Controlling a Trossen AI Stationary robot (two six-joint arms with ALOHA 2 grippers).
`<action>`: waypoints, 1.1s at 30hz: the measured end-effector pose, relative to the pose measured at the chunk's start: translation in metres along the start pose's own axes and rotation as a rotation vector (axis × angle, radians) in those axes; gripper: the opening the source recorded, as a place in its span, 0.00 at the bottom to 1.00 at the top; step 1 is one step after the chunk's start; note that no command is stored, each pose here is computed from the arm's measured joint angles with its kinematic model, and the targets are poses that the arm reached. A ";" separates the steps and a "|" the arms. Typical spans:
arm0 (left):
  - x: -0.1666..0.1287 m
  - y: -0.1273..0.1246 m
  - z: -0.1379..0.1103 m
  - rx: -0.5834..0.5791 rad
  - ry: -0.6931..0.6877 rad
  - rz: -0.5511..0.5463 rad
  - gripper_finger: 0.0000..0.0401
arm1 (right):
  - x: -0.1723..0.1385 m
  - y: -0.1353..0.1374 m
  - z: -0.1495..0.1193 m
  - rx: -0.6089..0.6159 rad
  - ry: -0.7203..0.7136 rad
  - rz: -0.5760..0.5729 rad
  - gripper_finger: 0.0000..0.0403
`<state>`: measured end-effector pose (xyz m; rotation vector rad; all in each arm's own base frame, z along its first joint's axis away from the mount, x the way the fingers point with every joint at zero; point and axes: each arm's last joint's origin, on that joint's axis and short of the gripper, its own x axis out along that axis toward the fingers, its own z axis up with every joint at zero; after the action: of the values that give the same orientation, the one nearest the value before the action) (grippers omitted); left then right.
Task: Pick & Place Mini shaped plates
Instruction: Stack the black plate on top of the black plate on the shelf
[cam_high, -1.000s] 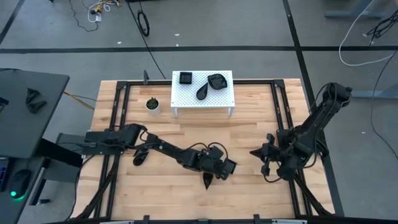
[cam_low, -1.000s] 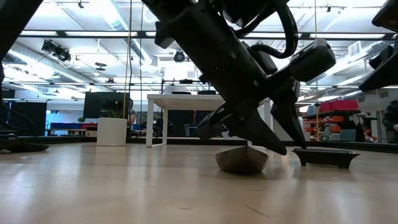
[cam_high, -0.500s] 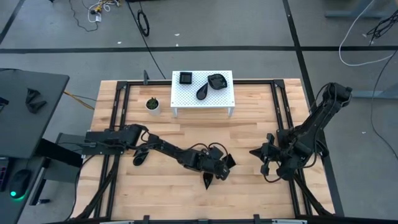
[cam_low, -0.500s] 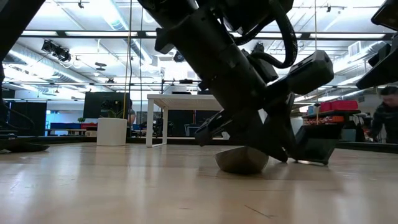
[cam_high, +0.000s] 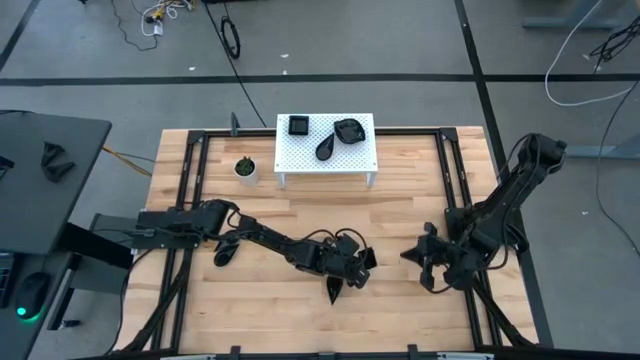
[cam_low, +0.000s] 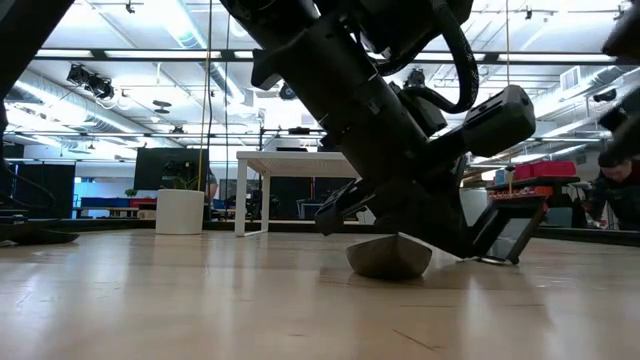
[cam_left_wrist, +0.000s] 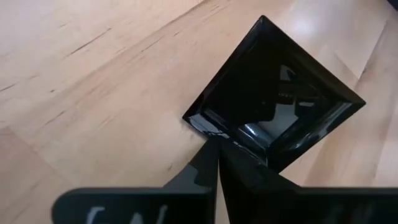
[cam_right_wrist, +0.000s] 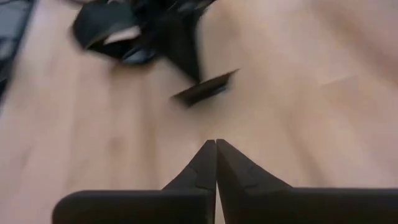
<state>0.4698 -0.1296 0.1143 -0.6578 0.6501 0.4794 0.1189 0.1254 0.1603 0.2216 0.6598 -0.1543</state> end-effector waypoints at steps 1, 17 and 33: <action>0.000 0.000 0.000 0.000 -0.001 0.000 0.05 | 0.004 0.001 -0.004 0.000 0.016 0.042 0.03; 0.000 0.000 0.002 -0.009 -0.027 0.008 0.03 | 0.075 -0.012 -0.030 0.089 0.071 0.068 0.03; 0.004 0.006 0.010 -0.047 -0.010 0.007 0.27 | 0.087 -0.018 -0.023 0.089 0.039 0.040 0.03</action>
<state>0.4734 -0.1177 0.1150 -0.6976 0.6339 0.5057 0.1690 0.1079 0.0855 0.3239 0.6874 -0.1413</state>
